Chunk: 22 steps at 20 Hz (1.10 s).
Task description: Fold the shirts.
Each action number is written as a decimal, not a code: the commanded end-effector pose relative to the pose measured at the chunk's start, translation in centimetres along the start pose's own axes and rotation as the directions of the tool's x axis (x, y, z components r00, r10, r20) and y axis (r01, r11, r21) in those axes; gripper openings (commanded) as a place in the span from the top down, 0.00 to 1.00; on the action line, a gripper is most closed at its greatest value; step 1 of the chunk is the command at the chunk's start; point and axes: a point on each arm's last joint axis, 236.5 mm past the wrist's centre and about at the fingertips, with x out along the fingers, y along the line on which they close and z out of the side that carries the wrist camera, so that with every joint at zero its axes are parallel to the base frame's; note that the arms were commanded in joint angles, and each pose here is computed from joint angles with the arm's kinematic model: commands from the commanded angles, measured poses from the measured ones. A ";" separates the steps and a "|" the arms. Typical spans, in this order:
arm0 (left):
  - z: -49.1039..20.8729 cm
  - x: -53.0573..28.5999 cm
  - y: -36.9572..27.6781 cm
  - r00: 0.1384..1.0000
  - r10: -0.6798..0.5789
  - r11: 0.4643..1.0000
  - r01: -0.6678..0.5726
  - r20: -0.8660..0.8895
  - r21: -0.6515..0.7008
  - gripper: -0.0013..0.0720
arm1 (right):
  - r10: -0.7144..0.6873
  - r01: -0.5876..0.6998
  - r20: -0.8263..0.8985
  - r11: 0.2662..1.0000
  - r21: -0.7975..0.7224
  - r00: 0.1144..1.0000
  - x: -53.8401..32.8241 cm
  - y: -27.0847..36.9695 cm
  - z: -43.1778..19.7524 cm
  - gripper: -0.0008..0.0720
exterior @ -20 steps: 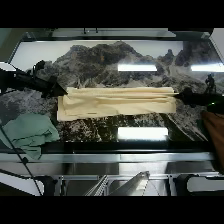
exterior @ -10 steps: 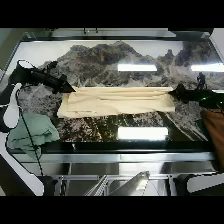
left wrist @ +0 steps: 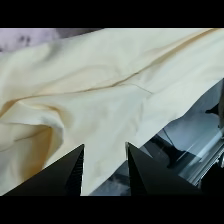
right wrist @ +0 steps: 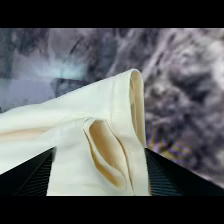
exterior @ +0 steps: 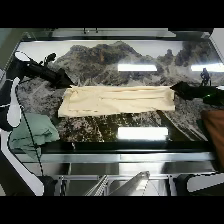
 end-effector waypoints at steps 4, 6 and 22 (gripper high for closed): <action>0.0 -3.4 -3.4 0.998 -0.031 0.999 0.028 0.061 0.040 0.60 | -0.040 0.044 -0.057 0.997 0.071 0.998 -1.0 -2.1 0.2 0.03; 0.0 -4.0 -3.9 0.997 -0.028 0.998 0.024 0.071 0.051 0.60 | -0.001 0.013 -0.134 0.996 0.092 0.991 0.4 -1.9 -2.0 0.03; 1.1 4.6 -10.9 0.998 -0.033 0.985 0.023 0.056 0.171 0.96 | 0.173 -0.180 -0.249 0.984 -0.006 0.953 0.6 7.7 -0.2 0.97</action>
